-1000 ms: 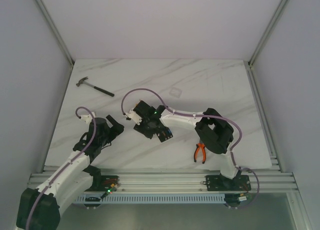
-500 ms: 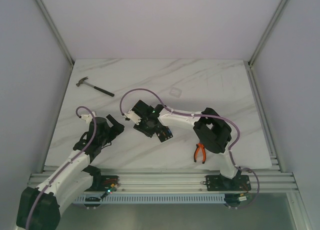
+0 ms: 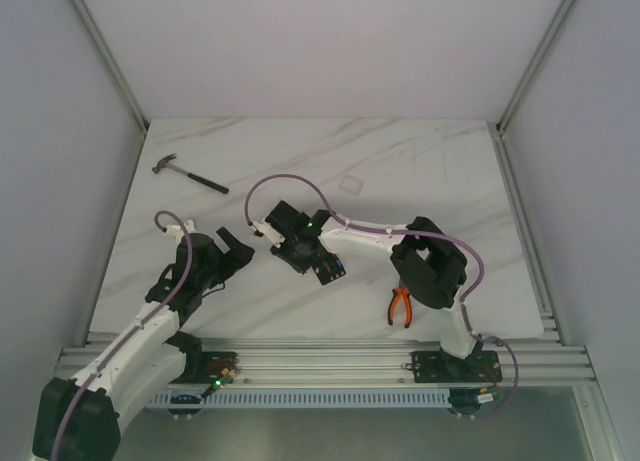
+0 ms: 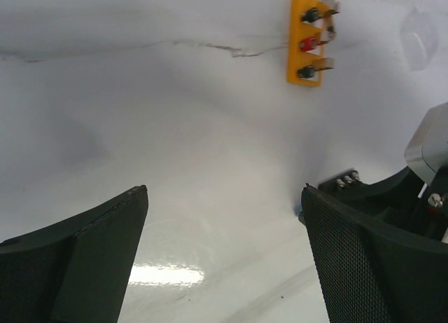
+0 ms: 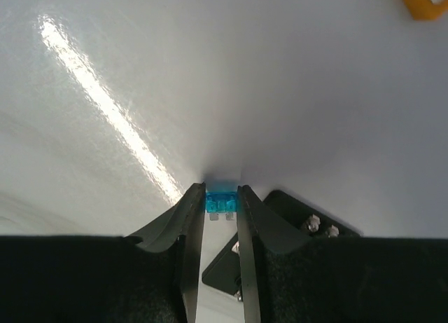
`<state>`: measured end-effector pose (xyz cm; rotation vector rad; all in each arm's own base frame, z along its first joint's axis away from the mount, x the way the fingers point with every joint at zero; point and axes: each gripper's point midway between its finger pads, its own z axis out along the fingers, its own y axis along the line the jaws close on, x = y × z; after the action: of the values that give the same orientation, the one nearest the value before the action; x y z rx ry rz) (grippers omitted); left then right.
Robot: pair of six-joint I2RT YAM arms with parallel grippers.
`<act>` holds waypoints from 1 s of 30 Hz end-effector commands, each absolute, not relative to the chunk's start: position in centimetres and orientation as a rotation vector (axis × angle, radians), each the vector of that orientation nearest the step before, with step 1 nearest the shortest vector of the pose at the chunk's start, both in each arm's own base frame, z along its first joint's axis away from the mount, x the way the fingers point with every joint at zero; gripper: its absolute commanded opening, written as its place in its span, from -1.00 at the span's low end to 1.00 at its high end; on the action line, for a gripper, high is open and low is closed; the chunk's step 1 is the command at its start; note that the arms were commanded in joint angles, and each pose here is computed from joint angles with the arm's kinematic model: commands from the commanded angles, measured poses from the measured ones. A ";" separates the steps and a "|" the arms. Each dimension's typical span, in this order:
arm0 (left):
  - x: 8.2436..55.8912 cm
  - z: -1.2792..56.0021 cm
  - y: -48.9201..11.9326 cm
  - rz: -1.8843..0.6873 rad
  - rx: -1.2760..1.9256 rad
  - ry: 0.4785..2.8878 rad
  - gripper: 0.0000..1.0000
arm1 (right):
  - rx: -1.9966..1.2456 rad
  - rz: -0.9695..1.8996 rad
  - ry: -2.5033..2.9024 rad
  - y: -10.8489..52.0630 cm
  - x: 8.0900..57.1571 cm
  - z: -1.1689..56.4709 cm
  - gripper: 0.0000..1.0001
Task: Snap on the fuse box
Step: Pick up the fuse from the center of the board.
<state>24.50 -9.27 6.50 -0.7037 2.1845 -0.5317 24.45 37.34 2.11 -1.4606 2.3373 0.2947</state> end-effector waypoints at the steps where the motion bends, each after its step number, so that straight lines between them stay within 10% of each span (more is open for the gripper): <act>1: 25.2 8.8 -10.9 -0.655 -0.588 2.113 0.98 | -1.194 0.299 2.340 37.1 26.0 5.9 -0.81; 17: 25.4 14.9 -17.3 -0.897 -0.280 1.836 0.80 | -0.520 0.583 2.139 37.1 28.5 16.6 -0.76; 30: 25.8 17.8 -22.0 -0.923 -0.067 1.715 0.11 | -0.395 0.703 2.070 37.0 28.0 19.4 -0.77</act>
<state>24.76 -21.06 14.69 -0.1132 1.8332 -0.9220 27.80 36.87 17.09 -0.4811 2.1359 0.6463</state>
